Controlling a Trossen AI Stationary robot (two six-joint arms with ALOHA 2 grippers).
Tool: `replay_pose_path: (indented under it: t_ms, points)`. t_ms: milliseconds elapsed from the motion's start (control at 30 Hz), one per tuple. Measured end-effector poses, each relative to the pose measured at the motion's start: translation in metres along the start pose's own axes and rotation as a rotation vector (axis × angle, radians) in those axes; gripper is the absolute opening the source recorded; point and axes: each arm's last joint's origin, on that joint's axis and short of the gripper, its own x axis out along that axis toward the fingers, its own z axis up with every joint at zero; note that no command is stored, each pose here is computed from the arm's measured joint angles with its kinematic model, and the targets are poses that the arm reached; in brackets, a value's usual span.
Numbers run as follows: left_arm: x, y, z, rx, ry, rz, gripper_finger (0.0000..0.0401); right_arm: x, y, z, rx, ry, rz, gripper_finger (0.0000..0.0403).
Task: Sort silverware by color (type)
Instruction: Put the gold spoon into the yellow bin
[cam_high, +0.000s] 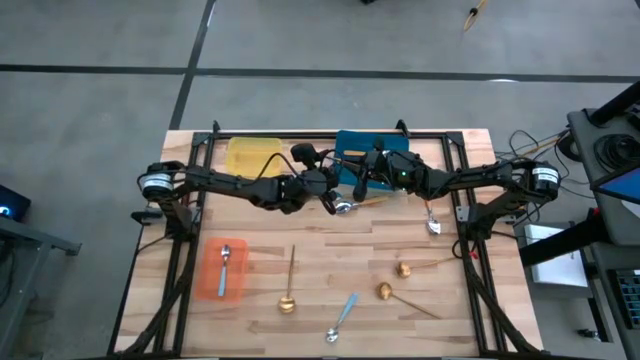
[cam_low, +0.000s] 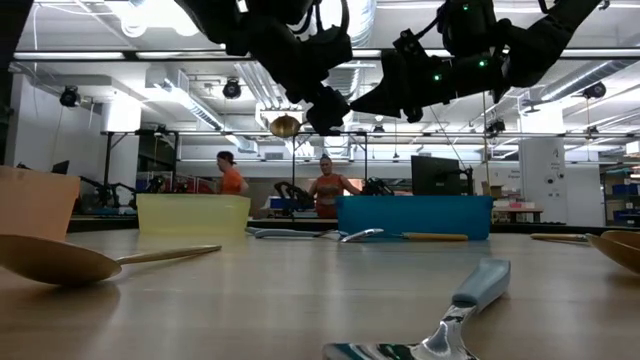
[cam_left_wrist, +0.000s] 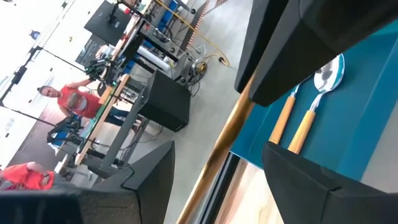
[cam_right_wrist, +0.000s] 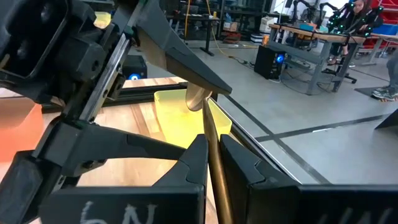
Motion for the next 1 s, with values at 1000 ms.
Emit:
replay_pose_path:
  t_ms: [1000]
  points:
    - [0.006, 0.0062, 0.0015, -0.002, -0.035, 0.002, 0.0128, -0.0001, 0.0, 0.0002, 0.0, -0.001, 0.0, 0.0013]
